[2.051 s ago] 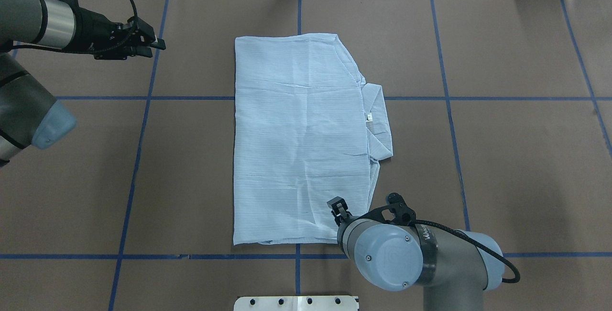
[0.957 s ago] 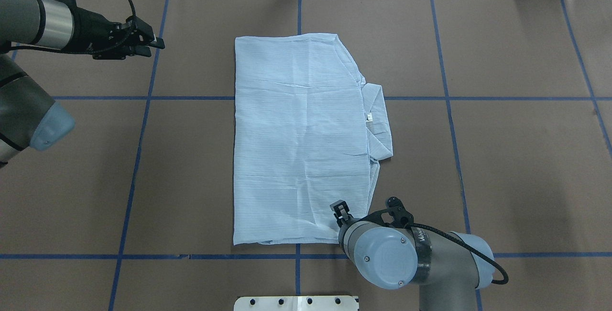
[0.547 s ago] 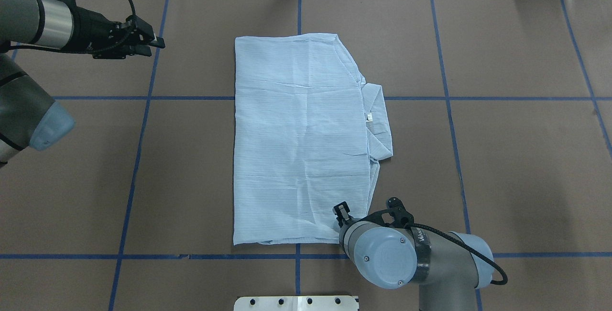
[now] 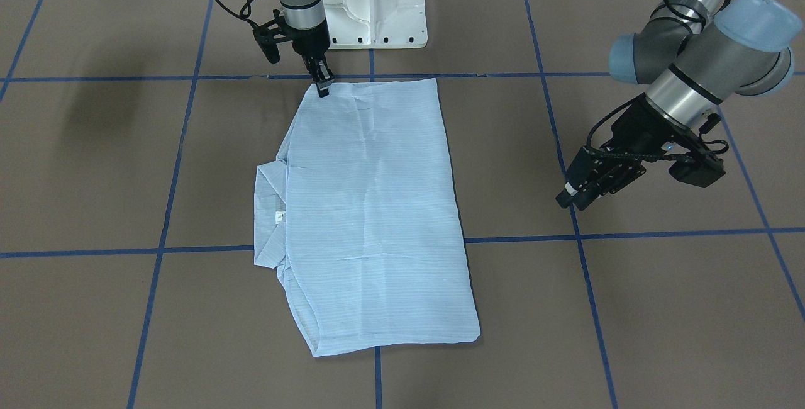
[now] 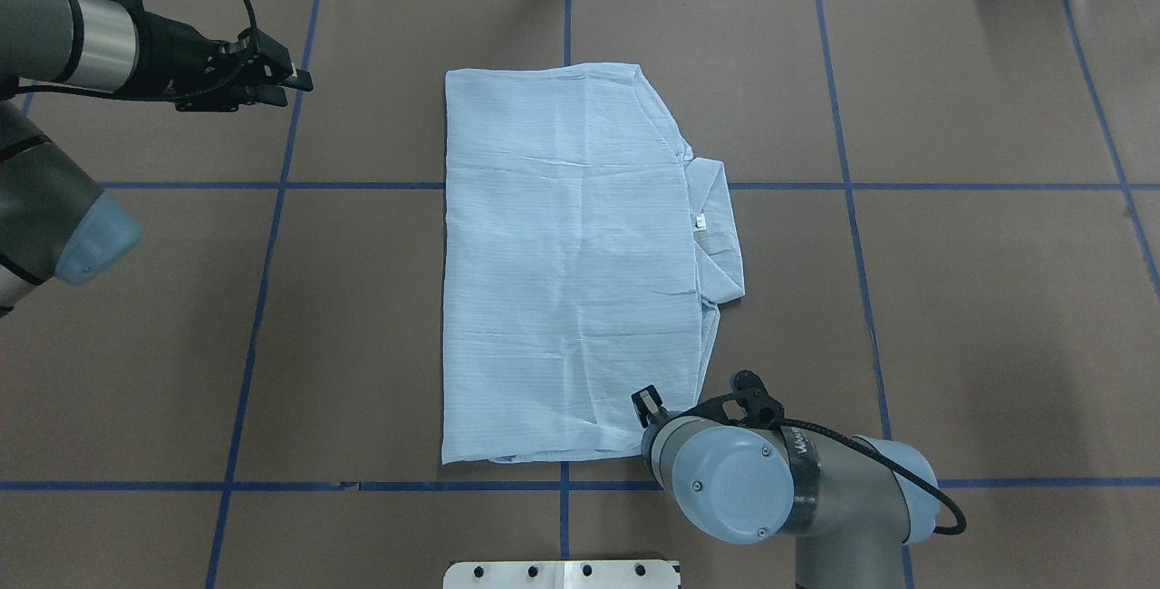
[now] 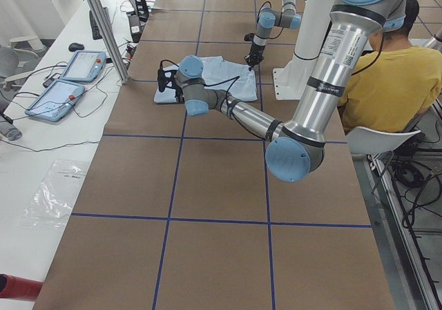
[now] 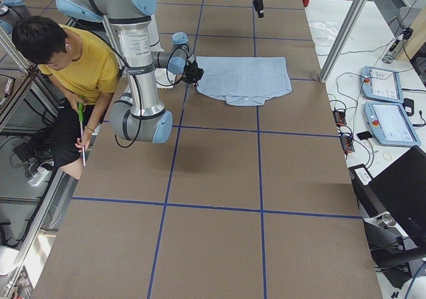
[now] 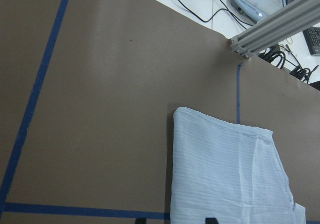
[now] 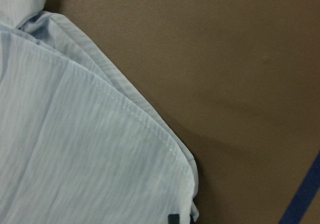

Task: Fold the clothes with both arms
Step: 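Move the right gripper to the shirt's corner nearest the robot, then move the left gripper to the other near corner beside the right gripper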

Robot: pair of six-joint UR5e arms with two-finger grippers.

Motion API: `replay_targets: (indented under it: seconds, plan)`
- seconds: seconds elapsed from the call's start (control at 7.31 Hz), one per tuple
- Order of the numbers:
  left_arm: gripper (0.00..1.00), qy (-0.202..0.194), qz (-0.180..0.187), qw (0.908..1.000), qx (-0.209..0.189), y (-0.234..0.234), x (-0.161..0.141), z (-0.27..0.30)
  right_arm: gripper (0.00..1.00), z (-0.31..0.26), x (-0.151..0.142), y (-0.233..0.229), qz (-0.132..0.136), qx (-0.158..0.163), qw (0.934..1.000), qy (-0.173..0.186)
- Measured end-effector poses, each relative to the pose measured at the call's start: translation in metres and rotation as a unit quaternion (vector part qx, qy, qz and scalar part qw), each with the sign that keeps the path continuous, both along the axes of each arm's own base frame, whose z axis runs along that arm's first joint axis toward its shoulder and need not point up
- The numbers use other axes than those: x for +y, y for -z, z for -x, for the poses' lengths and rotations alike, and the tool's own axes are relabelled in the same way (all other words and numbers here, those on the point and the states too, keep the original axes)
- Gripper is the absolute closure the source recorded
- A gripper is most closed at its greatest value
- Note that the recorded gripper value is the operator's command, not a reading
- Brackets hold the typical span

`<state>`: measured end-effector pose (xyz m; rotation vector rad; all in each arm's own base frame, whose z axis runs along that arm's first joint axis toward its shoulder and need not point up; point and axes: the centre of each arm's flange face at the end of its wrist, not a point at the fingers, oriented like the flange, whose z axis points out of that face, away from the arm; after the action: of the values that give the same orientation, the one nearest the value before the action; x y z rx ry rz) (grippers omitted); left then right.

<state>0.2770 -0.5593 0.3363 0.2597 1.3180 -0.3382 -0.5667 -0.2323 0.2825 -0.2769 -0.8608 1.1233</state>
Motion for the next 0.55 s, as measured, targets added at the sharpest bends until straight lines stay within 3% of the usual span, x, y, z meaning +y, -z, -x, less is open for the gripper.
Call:
replay_targets:
  seconds: [0.27, 0.55]
  plan:
    - [0.5, 0.002, 0.011, 0.9999, 0.006, 0.002, 0.003, -0.001, 1.0, -0.008, -0.001, 0.01, 0.0, -0.009, 1.0, 0.0]
    - [0.5, -0.011, 0.059, 0.9976, 0.036, 0.01, 0.032, -0.022, 1.0, -0.014, 0.001, 0.016, 0.004, -0.016, 0.9998, 0.006]
